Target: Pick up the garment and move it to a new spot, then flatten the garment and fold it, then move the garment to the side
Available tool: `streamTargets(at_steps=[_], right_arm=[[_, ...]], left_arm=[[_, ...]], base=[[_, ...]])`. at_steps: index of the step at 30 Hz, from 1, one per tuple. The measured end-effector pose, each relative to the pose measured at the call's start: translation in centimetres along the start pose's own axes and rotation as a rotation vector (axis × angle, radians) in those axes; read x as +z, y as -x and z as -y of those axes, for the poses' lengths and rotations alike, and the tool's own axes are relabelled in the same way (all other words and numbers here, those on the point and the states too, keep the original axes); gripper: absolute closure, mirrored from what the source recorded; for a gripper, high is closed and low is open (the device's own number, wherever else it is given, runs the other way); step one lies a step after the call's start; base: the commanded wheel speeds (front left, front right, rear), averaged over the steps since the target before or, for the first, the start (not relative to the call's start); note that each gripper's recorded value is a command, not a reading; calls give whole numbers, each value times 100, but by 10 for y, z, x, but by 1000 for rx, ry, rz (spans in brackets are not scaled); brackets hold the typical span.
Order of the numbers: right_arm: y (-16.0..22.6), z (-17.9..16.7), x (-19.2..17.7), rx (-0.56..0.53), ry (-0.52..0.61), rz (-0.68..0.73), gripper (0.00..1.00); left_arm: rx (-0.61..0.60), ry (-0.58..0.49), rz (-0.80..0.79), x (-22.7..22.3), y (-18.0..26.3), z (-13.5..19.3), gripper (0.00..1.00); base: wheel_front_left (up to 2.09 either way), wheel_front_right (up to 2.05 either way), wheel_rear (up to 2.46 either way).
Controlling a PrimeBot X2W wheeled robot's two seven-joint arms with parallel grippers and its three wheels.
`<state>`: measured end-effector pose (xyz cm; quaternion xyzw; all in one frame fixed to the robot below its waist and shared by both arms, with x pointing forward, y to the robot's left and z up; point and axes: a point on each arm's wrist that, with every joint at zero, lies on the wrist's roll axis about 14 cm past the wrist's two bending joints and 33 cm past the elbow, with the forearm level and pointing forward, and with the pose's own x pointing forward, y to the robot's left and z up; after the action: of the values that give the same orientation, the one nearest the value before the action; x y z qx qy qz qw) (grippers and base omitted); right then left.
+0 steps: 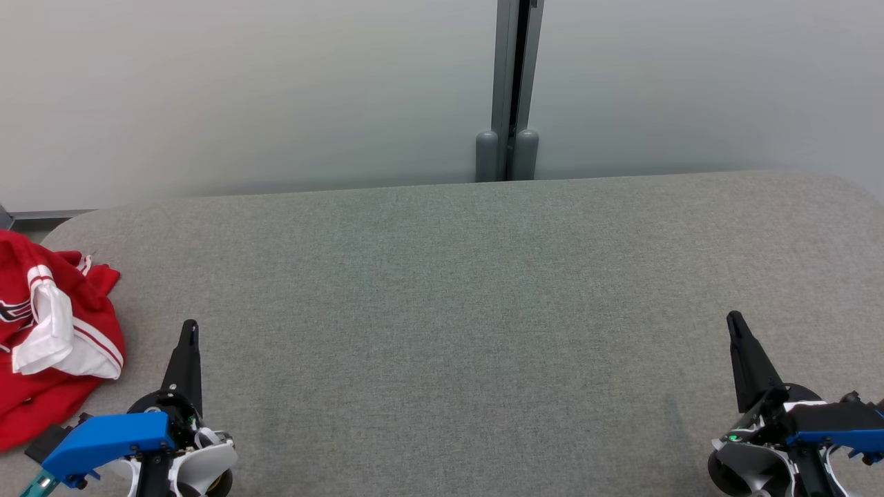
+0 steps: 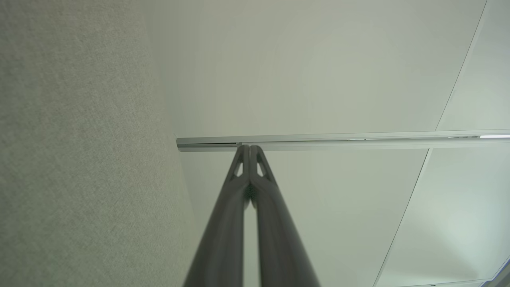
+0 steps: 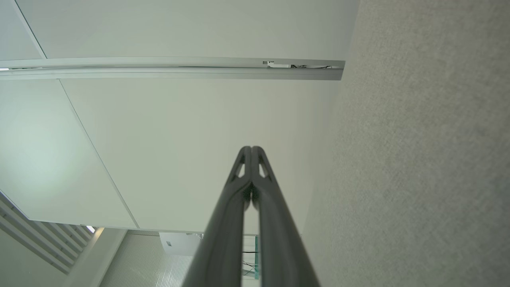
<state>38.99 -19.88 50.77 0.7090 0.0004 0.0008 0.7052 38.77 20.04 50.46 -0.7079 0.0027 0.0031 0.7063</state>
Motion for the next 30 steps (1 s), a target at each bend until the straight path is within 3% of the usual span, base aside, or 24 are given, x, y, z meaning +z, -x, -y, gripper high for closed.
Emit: streamTargets(at_steps=[23, 24, 30], right_arm=[[0, 0, 0, 0, 0, 0, 100], [0, 1, 0, -4, -1, 0, 0], [9, 25, -4, -75, -11, 0, 0]], left_arm=[[0, 0, 0, 0, 0, 0, 100], [5, 0, 1, 0, 1, -2, 0], [108, 8, 8, 0, 18, -36, 0]], base=[[0, 0, 0], [0, 0, 0], [0, 0, 0]])
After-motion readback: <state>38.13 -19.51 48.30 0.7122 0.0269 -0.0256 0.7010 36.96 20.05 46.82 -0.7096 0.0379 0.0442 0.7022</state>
